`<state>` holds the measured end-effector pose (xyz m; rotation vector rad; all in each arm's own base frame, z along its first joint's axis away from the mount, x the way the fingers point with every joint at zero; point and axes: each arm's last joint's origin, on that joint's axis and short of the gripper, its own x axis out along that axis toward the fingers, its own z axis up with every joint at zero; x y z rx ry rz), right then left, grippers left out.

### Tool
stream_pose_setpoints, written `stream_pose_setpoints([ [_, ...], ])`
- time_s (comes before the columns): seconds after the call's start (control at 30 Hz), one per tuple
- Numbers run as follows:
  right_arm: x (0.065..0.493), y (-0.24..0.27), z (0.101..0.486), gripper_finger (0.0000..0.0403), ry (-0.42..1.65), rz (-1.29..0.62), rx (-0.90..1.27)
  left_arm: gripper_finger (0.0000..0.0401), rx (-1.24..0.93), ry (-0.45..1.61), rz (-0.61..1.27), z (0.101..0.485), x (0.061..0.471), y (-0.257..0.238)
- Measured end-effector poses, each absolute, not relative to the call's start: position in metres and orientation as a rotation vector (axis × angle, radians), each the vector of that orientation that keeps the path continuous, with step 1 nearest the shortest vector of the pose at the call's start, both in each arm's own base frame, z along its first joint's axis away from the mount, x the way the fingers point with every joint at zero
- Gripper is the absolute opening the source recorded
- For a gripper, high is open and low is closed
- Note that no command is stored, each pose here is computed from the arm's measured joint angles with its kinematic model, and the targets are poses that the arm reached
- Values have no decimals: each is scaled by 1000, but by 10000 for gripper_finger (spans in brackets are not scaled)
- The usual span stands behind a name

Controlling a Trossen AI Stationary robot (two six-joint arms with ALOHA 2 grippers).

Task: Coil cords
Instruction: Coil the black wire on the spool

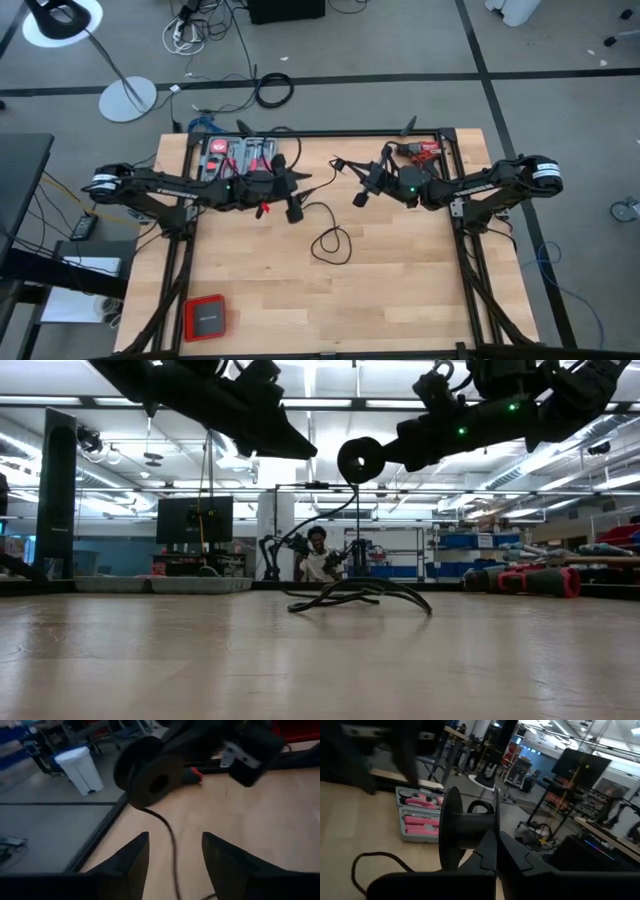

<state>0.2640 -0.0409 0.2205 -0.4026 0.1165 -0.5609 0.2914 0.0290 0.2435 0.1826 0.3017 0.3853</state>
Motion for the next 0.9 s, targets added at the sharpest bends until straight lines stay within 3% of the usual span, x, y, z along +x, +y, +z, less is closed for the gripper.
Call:
stream_pose_setpoints([
  [0.23,267,-37,218,1,98,-332,-411,186,196,442,361,217,298,29],
  [0.63,261,-52,195,1,319,-355,-285,186,199,565,290,152,325,29],
  [0.9,264,-52,187,1,349,-343,-255,186,172,455,291,136,340,27],
])
